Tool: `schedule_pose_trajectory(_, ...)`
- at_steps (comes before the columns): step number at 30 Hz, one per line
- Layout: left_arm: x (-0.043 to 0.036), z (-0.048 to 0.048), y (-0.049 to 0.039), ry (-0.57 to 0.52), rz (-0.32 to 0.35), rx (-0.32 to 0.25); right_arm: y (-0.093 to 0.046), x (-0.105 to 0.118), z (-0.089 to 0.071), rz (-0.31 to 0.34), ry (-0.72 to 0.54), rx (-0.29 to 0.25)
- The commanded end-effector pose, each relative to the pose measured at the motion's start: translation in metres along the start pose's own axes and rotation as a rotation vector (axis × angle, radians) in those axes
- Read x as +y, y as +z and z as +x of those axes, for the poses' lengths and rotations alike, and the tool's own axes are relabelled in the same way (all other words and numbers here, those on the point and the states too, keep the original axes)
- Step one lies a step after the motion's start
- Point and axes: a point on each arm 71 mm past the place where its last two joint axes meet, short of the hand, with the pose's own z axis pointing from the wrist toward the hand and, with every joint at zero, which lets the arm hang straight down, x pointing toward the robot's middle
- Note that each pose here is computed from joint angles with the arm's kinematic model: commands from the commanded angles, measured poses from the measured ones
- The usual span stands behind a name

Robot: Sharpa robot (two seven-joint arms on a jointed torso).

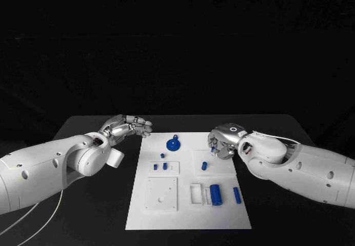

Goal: Assemble the parts on the task board

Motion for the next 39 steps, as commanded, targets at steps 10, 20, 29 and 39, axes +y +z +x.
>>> schedule_pose_trajectory(10, -0.0014, 0.0023, 0.0004, -0.014, 0.008, 0.013, -0.003, 0.03, -0.018, -0.072, 0.104, -0.055)
schedule_pose_trajectory(20, -0.002, 0.0044, 0.0014, -0.018, 0.011, 0.012, 0.008, 0.086, -0.027, -0.206, 0.114, -0.078)
schedule_pose_trajectory(29, -0.0029, 0.0086, 0.0026, -0.022, 0.013, 0.02, 0.019, 0.122, -0.027, -0.285, 0.124, -0.059)
schedule_pose_trajectory(39, -0.0032, 0.01, 0.0043, -0.024, 0.016, 0.019, 0.021, 0.148, -0.004, -0.347, 0.083, 0.001)
